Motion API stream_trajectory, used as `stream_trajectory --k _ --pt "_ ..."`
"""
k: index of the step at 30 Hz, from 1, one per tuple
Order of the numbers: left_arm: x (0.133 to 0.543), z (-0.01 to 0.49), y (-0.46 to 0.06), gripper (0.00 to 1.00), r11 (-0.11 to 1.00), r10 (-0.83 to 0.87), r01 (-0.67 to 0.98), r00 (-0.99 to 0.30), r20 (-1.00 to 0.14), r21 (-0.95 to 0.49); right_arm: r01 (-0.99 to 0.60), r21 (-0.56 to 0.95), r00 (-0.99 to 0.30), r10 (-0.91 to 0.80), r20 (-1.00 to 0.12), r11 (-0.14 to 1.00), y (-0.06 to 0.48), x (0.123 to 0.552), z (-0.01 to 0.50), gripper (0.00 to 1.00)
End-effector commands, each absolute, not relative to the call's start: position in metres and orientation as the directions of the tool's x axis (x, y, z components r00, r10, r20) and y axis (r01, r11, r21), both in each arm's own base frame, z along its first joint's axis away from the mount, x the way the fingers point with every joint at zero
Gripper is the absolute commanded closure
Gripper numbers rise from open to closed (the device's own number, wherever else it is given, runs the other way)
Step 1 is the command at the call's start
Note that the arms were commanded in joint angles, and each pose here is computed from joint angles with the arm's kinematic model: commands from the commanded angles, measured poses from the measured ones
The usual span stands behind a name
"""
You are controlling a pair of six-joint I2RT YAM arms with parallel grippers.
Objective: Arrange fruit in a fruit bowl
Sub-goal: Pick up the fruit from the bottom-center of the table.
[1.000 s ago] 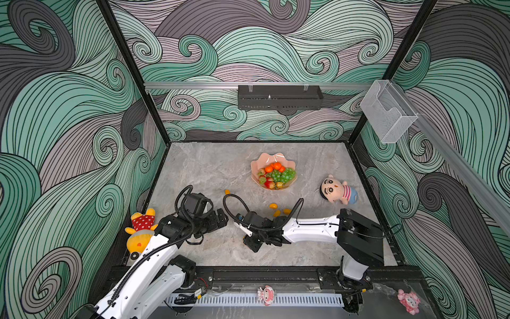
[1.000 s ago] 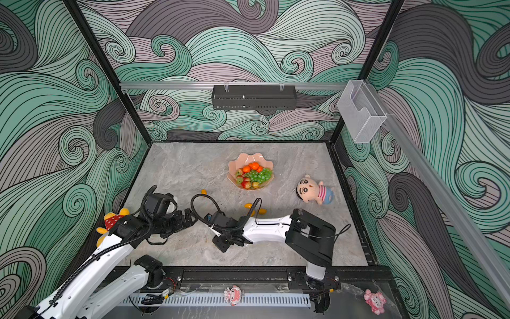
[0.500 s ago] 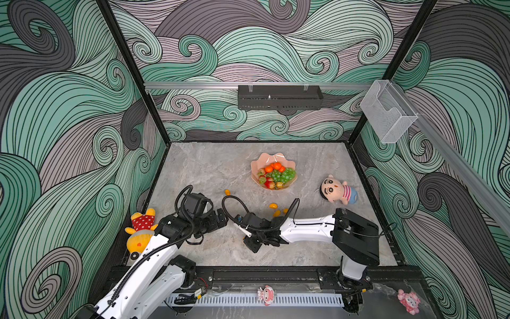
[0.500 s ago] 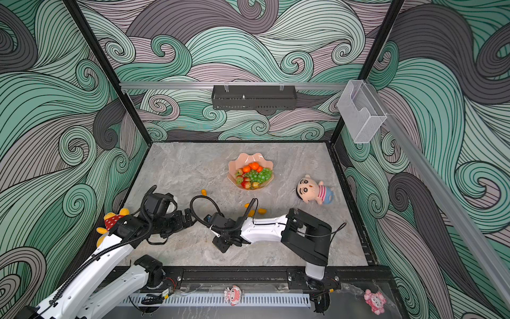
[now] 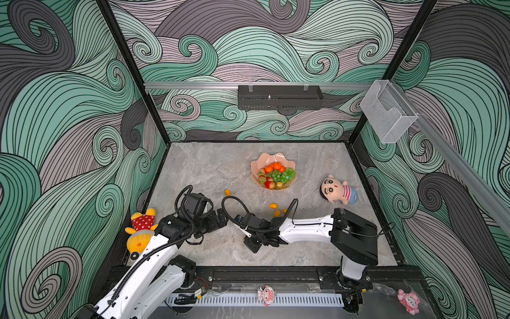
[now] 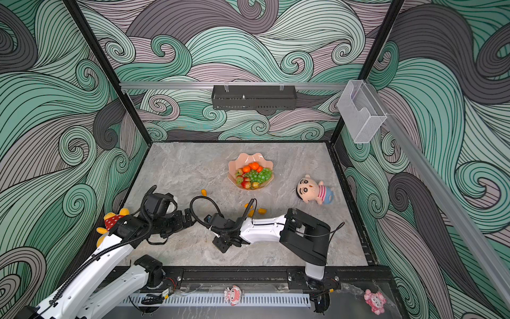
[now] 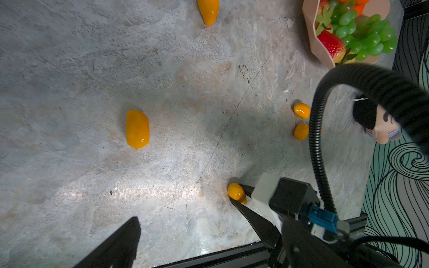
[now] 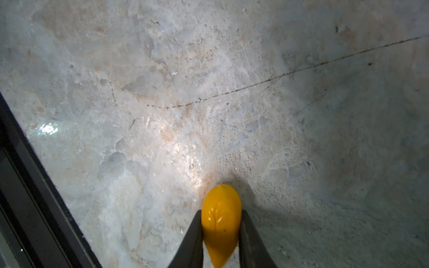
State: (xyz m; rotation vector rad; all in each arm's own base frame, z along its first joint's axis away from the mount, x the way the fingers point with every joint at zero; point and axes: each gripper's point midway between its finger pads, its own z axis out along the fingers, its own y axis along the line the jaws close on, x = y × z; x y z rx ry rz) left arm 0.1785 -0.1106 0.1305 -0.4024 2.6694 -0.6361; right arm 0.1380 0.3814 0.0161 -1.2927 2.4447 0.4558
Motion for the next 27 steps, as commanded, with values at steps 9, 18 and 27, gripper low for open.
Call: stream_trajectory --k 9,18,27 --pt "0.186 0.141 -0.114 0.02 0.869 -0.313 -0.128 -0.891 -0.329 -0.478 -0.817 0.096 -0.542 -0.701 -0.464 0.569 0.366 0.14 0.033 0.87" --pt "0.208 0.149 -0.135 0.03 0.855 -0.289 -0.081 -0.894 -0.342 -0.512 -0.789 0.078 -0.555 -0.651 -0.517 0.61 0.346 0.154 0.062 0.87" --pt "0.239 0.16 -0.159 0.04 0.854 -0.256 -0.027 -0.891 -0.376 -0.52 -0.728 0.112 -0.612 -0.568 -0.55 0.677 0.316 0.192 0.087 0.89"
